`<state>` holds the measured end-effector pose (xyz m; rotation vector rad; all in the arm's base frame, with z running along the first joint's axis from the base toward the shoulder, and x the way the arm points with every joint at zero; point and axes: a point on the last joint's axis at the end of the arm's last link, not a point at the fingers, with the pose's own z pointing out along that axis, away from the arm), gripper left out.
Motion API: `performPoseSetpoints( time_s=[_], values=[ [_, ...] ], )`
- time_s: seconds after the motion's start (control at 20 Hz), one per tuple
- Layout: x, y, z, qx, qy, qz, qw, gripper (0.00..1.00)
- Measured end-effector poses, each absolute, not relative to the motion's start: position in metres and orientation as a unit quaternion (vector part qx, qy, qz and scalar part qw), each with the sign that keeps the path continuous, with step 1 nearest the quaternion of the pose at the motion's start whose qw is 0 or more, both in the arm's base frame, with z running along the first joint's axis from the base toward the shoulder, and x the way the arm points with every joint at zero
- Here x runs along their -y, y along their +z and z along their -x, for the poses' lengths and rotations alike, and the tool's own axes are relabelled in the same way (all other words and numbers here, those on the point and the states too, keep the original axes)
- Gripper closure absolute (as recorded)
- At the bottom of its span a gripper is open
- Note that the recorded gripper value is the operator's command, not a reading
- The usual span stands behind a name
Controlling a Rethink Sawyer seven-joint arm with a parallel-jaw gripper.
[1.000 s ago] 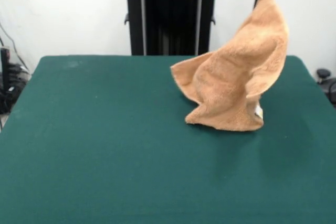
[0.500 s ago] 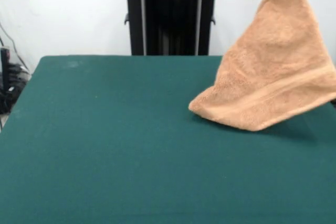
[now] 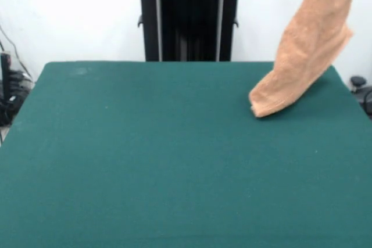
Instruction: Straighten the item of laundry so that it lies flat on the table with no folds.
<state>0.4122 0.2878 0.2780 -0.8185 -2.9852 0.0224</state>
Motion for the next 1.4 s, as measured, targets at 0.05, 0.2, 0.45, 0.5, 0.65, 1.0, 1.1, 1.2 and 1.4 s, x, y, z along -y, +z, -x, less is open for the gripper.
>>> performPoseSetpoints(
  time_s=[0.05,0.2,0.45,0.5,0.65,1.0,1.1,1.2,1.4],
  values=[
    [-0.29,0.282,-0.412,0.963,0.005,0.267,0.023,1.0],
    [-0.296,0.295,-0.415,0.961,-0.001,0.275,0.022,1.0],
    [-0.312,0.312,-0.416,0.959,-0.013,0.282,0.014,1.0],
    [-0.315,0.315,-0.416,0.959,-0.014,0.283,0.013,1.0],
    [-0.325,0.319,-0.413,0.958,-0.016,0.286,0.012,1.0],
    [-0.368,0.339,-0.396,0.951,-0.021,0.308,0.021,1.0],
    [-0.377,0.343,-0.393,0.947,-0.023,0.318,0.022,1.0],
    [-0.385,0.347,-0.392,0.942,-0.025,0.333,0.022,1.0],
    [-0.395,0.353,-0.397,0.931,-0.03,0.364,0.017,1.0]
  ],
)
